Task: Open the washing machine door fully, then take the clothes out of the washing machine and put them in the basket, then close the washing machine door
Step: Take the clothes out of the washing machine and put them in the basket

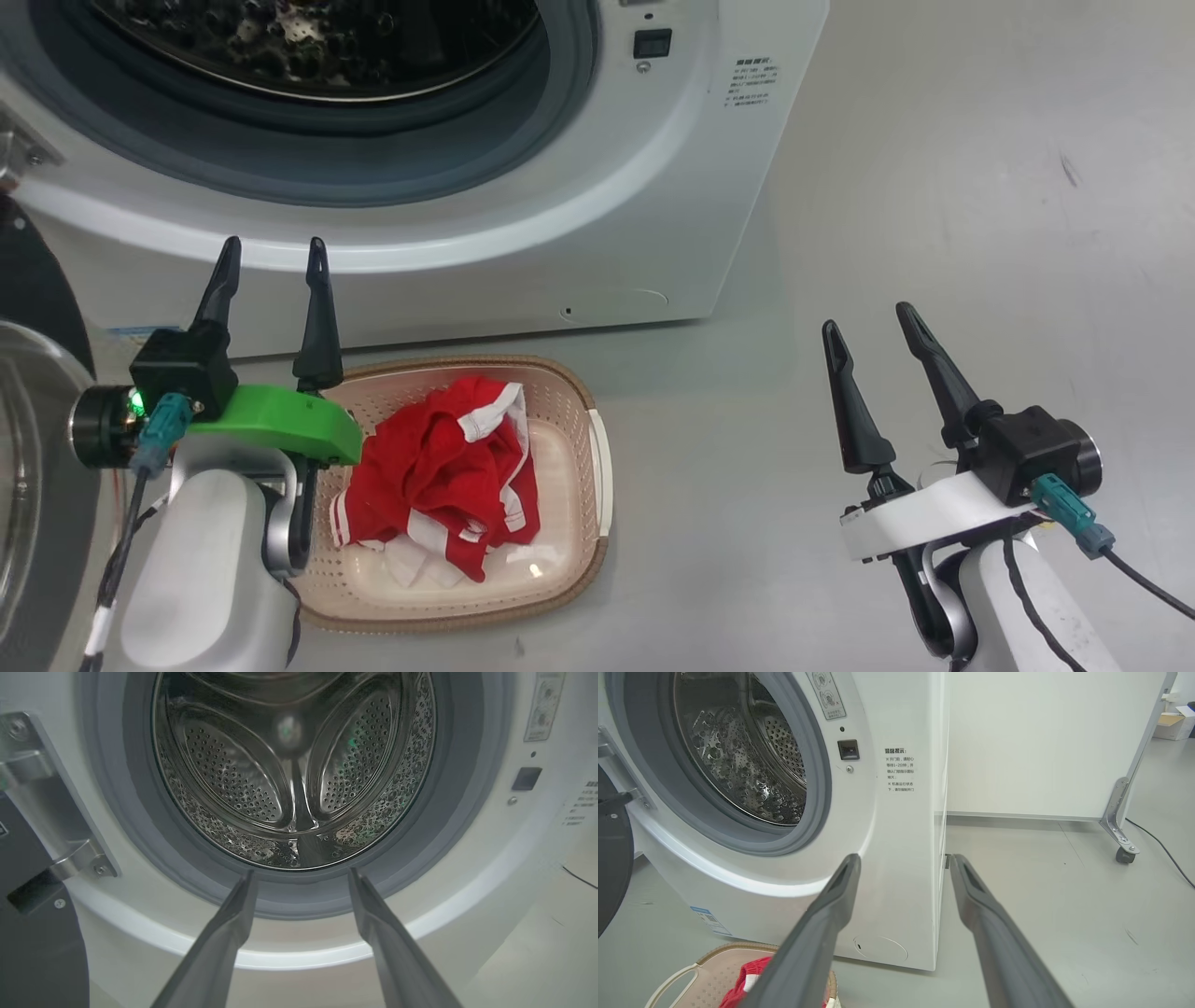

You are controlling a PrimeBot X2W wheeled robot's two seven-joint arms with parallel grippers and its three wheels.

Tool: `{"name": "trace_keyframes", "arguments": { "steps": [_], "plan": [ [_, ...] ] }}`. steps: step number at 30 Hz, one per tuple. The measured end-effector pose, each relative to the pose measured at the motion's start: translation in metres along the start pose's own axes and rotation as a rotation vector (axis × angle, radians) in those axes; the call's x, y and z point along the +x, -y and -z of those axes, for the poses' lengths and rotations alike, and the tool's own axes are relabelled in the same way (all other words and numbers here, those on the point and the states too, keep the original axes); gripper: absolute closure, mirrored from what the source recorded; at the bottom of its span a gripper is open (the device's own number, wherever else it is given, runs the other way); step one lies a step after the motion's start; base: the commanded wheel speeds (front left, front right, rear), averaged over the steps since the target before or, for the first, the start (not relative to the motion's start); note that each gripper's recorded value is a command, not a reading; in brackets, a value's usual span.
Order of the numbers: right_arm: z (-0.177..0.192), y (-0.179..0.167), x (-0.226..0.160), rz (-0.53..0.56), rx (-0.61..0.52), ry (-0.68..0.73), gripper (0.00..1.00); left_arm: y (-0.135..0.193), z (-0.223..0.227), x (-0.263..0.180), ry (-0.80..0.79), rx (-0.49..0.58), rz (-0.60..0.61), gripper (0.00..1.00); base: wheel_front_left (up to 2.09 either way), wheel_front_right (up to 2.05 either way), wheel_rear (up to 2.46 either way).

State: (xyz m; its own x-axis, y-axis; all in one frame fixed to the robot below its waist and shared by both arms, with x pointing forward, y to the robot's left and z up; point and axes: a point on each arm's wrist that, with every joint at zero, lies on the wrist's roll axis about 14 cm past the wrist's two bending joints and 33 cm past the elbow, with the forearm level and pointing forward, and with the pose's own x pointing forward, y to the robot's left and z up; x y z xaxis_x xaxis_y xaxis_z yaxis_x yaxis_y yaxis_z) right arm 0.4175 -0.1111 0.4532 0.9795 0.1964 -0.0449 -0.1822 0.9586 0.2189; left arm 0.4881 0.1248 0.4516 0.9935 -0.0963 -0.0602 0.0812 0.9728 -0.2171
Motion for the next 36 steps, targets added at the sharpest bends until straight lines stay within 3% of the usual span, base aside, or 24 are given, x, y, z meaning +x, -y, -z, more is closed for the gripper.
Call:
{"name": "trace_keyframes", "arguments": {
  "steps": [10,25,36],
  "plan": [
    [-0.021,-0.017,-0.024,-0.033,-0.009,0.049,0.00,-0.006,-0.041,-0.054,0.110,0.036,-0.037,0.00,0.00,0.00,0.00],
    [-0.027,-0.019,-0.068,0.005,-0.015,0.068,0.00,-0.006,-0.028,-0.129,0.078,0.039,-0.066,0.00,0.00,0.00,0.00],
    [-0.028,-0.015,-0.084,0.043,-0.012,0.076,0.00,0.005,-0.026,-0.153,0.079,0.028,-0.041,0.00,0.00,0.00,0.00]
  ]
}}
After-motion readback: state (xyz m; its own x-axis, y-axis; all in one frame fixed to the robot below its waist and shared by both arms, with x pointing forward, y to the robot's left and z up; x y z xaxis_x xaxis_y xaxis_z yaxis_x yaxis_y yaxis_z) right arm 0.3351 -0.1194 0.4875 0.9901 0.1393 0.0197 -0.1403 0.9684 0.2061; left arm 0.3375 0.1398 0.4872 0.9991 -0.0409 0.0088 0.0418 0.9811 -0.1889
